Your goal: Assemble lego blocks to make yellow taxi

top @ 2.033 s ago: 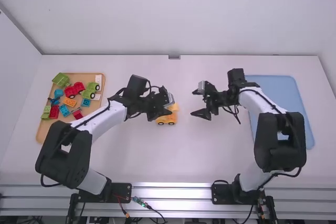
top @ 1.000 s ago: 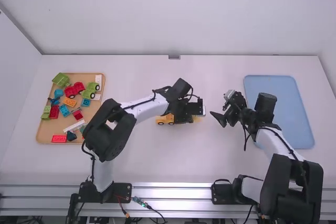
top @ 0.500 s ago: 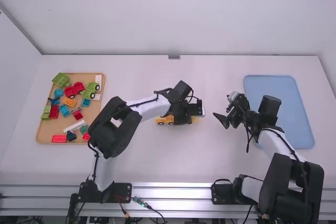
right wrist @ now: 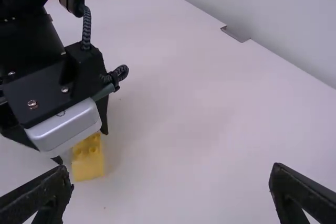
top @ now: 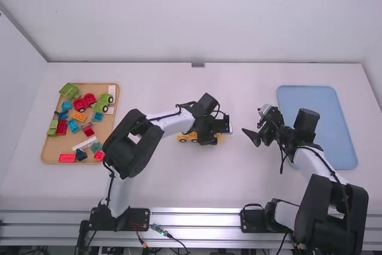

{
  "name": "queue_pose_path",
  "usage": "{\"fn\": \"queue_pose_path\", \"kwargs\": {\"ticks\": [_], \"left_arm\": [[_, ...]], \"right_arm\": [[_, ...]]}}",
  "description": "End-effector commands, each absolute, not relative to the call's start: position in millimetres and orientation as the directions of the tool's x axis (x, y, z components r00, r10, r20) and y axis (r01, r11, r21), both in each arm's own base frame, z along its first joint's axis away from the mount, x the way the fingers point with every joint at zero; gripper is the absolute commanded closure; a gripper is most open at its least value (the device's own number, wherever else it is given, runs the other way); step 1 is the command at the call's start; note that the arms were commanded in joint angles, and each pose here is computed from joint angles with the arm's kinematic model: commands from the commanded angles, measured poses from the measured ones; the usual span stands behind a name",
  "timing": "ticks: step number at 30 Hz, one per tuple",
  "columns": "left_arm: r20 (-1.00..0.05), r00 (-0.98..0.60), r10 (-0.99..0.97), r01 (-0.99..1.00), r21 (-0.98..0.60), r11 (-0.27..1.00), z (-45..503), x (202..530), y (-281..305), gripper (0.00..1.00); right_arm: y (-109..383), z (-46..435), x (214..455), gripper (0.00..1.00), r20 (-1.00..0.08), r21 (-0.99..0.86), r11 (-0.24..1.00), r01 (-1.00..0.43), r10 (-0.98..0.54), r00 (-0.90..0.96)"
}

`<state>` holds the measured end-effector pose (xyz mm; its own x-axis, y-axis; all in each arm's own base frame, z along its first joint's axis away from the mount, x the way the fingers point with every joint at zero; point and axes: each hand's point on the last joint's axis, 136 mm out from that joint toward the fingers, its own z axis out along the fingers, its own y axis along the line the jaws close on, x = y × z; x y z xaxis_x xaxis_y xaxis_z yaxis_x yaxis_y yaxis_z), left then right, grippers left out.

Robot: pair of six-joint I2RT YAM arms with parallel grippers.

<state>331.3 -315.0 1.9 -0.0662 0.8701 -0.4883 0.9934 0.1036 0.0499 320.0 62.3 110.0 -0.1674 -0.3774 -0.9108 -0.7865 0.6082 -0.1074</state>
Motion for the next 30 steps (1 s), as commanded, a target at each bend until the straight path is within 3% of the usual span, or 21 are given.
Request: {"fn": "queue_pose_path", "kwargs": {"ticks": [1, 2, 3, 9, 14, 18, 24, 30], "left_arm": [[-0.499, -0.068, 0.864, 0.992, 0.055, 0.110, 4, 338, -318, 0.14], [-0.497, -0.066, 0.865, 0.992, 0.062, 0.112, 4, 339, -318, 0.04], [-0.497, -0.065, 0.865, 0.992, 0.066, 0.112, 4, 341, -317, 0.01], [-0.482, -0.023, 0.876, 0.982, 0.152, 0.109, 32, 354, -310, 0.01], [-0.543, 0.107, 0.833, 0.981, 0.194, 0.000, 96, 347, -288, 0.01], [-0.607, 0.094, 0.790, 0.975, 0.218, 0.052, 126, 351, -253, 0.01], [-0.673, 0.135, 0.727, 0.974, 0.227, 0.028, 100, 337, -213, 0.01], [-0.804, 0.098, 0.586, 0.973, 0.200, 0.111, 87, 335, -197, 0.01]], "right_arm": [[64, 111, 317, 0.01, -0.915, -0.104, 0.604, -0.790, -0.370, -0.162], [64, 111, 317, 0.01, -0.915, -0.104, 0.604, -0.791, -0.370, -0.163], [64, 111, 317, 0.01, -0.915, -0.104, 0.604, -0.791, -0.370, -0.163], [64, 111, 316, 0.01, -0.915, -0.102, 0.603, -0.791, -0.369, -0.164], [77, 111, 313, 0.01, -0.915, -0.099, 0.571, -0.815, -0.374, -0.151], [106, 106, 306, 0.01, -0.898, -0.150, 0.483, -0.863, -0.432, -0.086], [140, 89, 301, 0.01, -0.866, -0.160, 0.446, -0.880, -0.491, -0.092], [170, 58, 302, 0.01, -0.883, -0.171, 0.398, -0.901, -0.467, -0.039]]}}
